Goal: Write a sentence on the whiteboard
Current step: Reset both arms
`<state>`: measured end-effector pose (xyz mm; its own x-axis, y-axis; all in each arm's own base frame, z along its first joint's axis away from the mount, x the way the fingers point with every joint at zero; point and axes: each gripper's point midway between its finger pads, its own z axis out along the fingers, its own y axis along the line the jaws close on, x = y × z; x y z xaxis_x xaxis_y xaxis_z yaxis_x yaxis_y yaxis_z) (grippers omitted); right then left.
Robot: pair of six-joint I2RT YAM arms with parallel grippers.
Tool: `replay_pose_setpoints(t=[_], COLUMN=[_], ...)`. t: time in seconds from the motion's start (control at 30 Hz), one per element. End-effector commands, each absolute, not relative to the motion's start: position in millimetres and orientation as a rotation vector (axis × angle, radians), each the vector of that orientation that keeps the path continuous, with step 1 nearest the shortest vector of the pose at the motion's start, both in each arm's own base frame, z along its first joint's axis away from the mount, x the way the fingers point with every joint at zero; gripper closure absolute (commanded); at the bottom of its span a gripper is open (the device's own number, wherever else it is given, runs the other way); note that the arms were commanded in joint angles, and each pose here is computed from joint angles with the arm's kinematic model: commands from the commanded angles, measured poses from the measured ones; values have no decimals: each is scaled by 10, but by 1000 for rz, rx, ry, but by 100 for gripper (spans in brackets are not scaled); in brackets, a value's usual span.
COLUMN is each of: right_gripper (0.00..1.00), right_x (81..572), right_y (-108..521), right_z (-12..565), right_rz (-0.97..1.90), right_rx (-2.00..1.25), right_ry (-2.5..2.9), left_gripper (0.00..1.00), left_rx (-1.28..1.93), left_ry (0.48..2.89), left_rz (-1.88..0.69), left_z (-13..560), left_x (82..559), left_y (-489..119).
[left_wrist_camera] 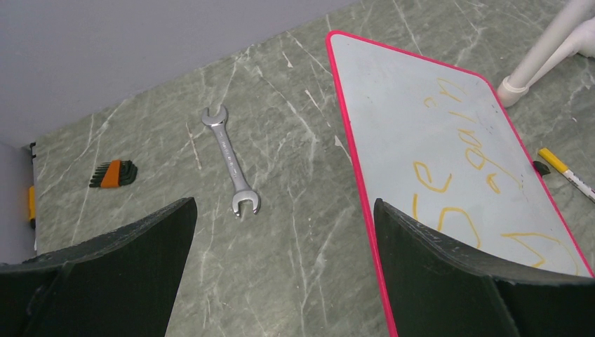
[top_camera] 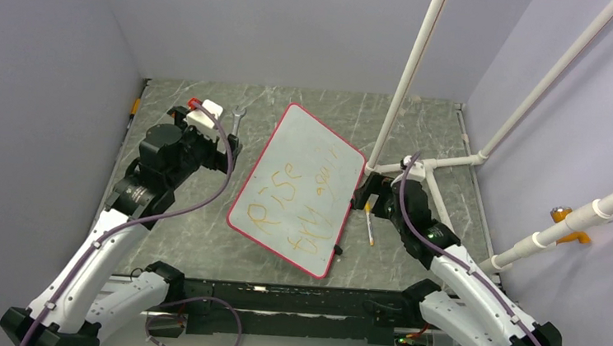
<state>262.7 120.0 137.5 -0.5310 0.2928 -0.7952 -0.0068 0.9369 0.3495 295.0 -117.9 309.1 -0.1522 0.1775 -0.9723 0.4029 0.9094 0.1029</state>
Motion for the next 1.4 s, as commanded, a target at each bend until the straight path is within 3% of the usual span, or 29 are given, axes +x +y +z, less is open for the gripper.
replay_pose_setpoints(t=[0.0,0.3,0.7,1.37], right_gripper=[0,0,0,0], right_x=[2751,2769,2806,2376], right_y=[1433,1577,1573,1131], right_z=[1970,2636,3049,2633], right_rz=[515,600,648,542], right_rx=[68,-32,28,95], right_ry=[1955,1824,1723,1749], left_gripper=[1,1,1,1], left_rx=[374,242,155,51], left_ry=[1702,1717,1740,1713], left_rz=[-215,-144,-23,70], left_z=[3245,3253,3212,3256], left_x=[2999,3089,3117,3064], left_y=[-1121,-839,-590,-362])
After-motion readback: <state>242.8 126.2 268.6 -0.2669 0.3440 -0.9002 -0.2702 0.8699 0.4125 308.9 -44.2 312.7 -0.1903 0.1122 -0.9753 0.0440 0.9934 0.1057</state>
